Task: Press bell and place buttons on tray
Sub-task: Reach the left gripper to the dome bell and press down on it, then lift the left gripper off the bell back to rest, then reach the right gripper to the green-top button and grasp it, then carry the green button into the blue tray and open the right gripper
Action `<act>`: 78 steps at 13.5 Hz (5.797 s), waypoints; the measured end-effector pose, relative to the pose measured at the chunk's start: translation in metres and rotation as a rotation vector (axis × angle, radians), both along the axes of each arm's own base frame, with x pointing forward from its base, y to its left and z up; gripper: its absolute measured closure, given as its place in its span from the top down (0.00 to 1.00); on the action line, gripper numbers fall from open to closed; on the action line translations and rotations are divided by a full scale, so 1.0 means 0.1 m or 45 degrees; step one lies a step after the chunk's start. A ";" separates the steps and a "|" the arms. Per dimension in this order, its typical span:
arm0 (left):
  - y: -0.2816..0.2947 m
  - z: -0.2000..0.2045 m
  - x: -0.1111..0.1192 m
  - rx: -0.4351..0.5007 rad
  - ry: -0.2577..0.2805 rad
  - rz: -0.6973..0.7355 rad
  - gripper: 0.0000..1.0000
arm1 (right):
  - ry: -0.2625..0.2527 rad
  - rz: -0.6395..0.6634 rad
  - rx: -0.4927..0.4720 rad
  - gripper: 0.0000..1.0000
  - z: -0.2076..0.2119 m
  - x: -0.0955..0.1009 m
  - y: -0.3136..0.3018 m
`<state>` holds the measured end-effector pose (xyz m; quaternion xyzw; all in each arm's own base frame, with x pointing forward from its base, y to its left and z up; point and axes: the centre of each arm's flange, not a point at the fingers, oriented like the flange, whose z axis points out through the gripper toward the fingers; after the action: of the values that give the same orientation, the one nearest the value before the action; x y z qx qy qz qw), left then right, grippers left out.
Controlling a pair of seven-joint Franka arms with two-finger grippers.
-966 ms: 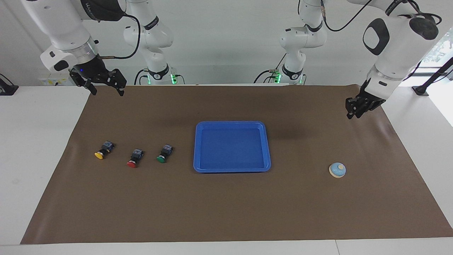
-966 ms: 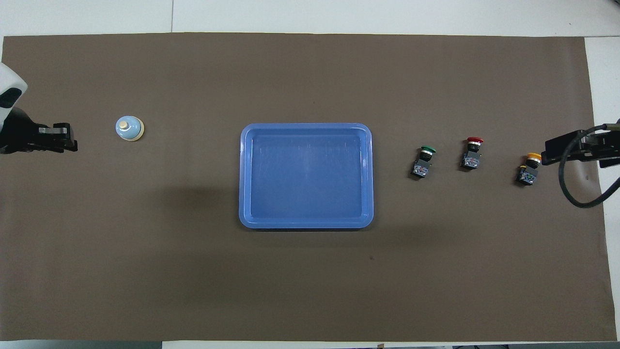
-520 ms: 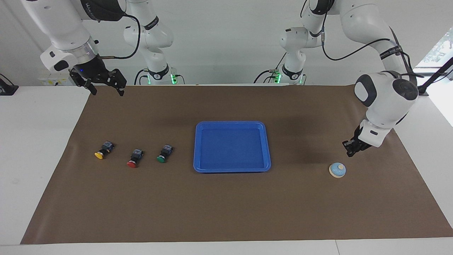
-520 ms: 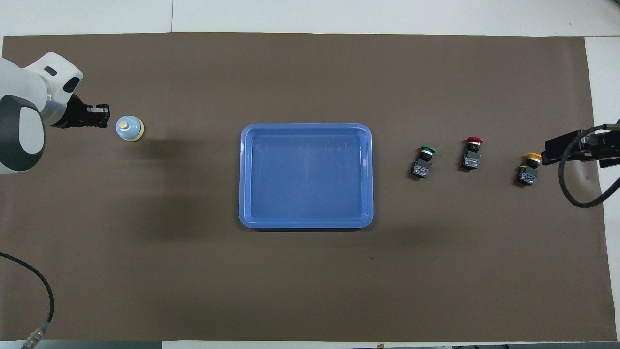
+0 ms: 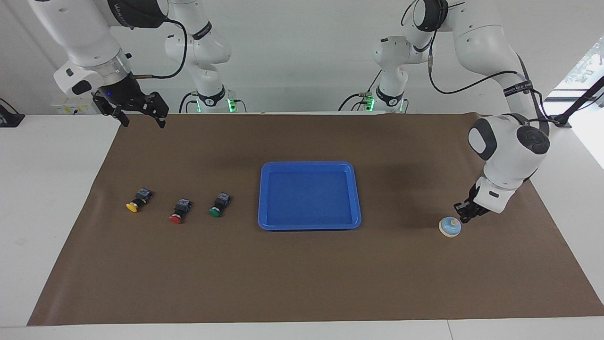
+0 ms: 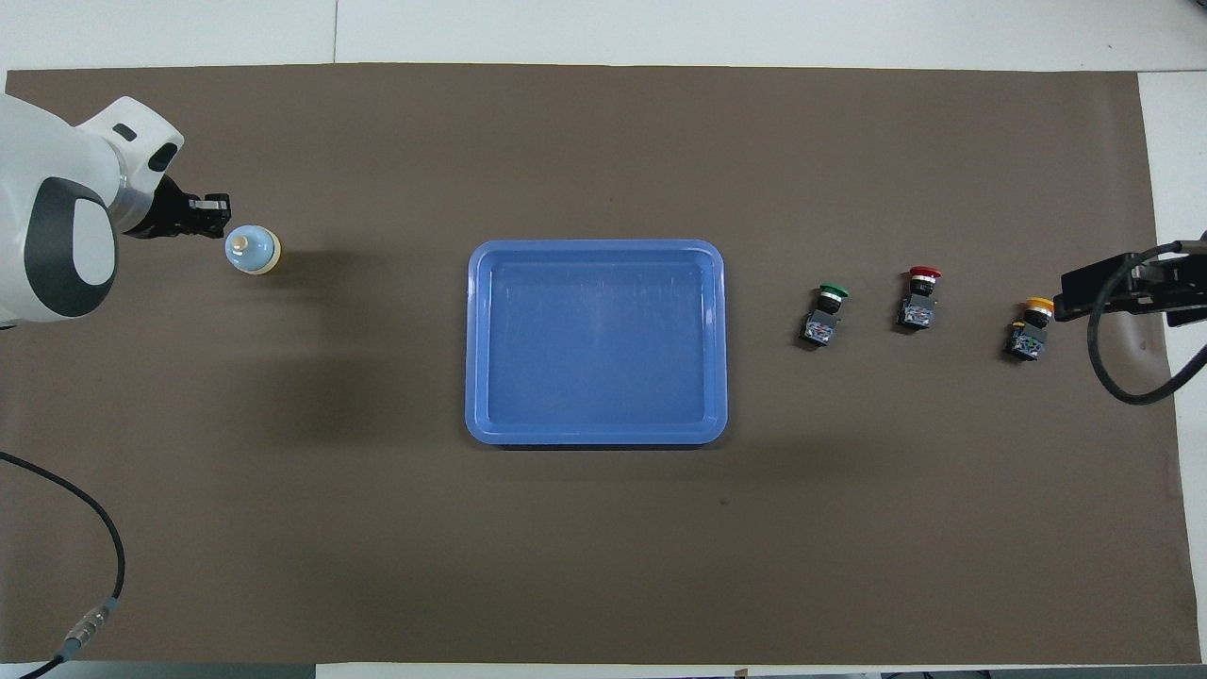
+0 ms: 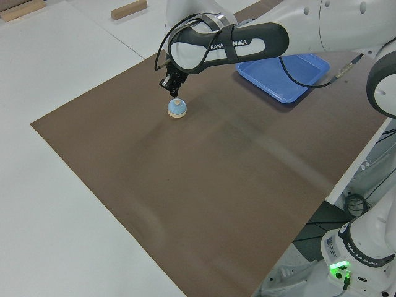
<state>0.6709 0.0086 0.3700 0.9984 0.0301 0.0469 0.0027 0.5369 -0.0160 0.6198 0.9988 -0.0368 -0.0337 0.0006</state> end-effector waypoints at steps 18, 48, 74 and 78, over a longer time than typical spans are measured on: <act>0.01 0.89 -0.32 -0.002 0.062 0.001 0.68 | 0.000 -0.001 0.000 1.00 0.00 0.00 -0.01; -0.14 2.26 -1.35 -0.012 0.208 -0.033 1.00 | -0.184 -0.253 0.037 1.00 -3.14 0.26 1.26; -0.13 2.26 -1.35 -0.013 0.208 -0.031 1.00 | -0.040 -0.123 0.006 0.44 -2.80 0.14 3.38; -0.13 2.26 -1.35 -0.013 0.208 -0.031 1.00 | -0.061 -0.140 0.019 0.44 -3.15 0.14 3.35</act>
<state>0.5357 -0.0047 0.5961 0.9992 0.0182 -0.0350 0.0058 0.5511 0.3187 0.3052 0.9957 -0.0915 -0.0101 -0.0096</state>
